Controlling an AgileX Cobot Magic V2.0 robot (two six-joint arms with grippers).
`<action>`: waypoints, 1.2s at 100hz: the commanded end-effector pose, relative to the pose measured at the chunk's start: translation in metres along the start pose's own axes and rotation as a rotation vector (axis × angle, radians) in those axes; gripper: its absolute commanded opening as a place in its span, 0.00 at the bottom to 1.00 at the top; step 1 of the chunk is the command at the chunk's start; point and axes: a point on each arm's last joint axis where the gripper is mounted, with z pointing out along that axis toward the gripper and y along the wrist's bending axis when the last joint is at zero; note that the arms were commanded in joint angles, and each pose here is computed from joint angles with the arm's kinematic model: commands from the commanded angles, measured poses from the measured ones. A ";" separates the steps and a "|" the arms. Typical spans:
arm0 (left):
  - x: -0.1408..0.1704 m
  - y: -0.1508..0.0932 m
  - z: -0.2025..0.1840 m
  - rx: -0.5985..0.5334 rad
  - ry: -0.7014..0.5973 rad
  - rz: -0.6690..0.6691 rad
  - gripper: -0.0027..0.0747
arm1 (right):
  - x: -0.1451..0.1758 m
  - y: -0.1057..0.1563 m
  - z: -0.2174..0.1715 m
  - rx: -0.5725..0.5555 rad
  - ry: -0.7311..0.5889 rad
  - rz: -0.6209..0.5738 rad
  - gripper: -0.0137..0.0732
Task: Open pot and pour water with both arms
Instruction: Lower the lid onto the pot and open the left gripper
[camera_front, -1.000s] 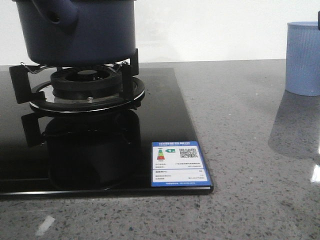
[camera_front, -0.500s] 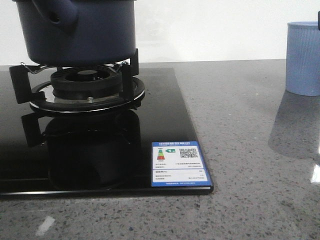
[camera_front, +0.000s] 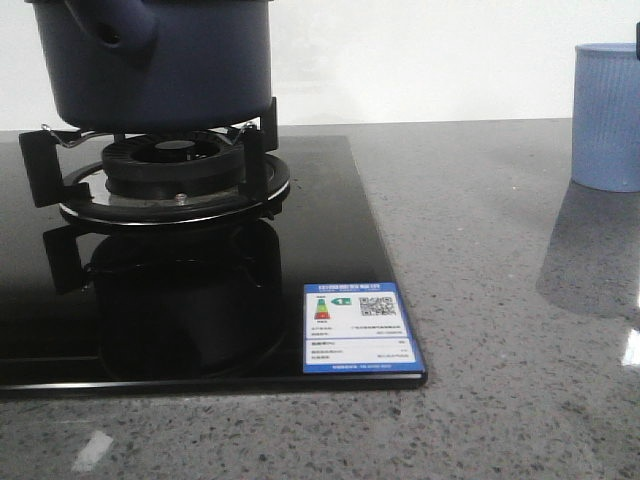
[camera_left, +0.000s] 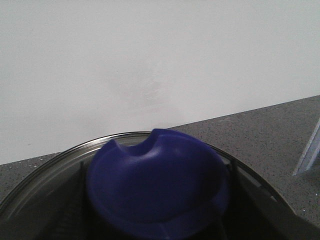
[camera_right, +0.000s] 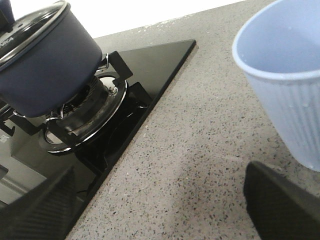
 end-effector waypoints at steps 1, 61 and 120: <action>-0.034 0.000 -0.014 -0.017 -0.175 -0.014 0.55 | -0.012 0.017 -0.004 -0.135 -0.077 -0.025 0.86; -0.034 -0.001 -0.015 -0.007 -0.164 0.011 0.71 | -0.013 0.016 -0.004 -0.133 -0.081 -0.023 0.86; -0.091 0.018 -0.098 -0.069 -0.402 0.022 0.21 | -0.039 0.015 -0.011 -0.115 -0.363 0.080 0.08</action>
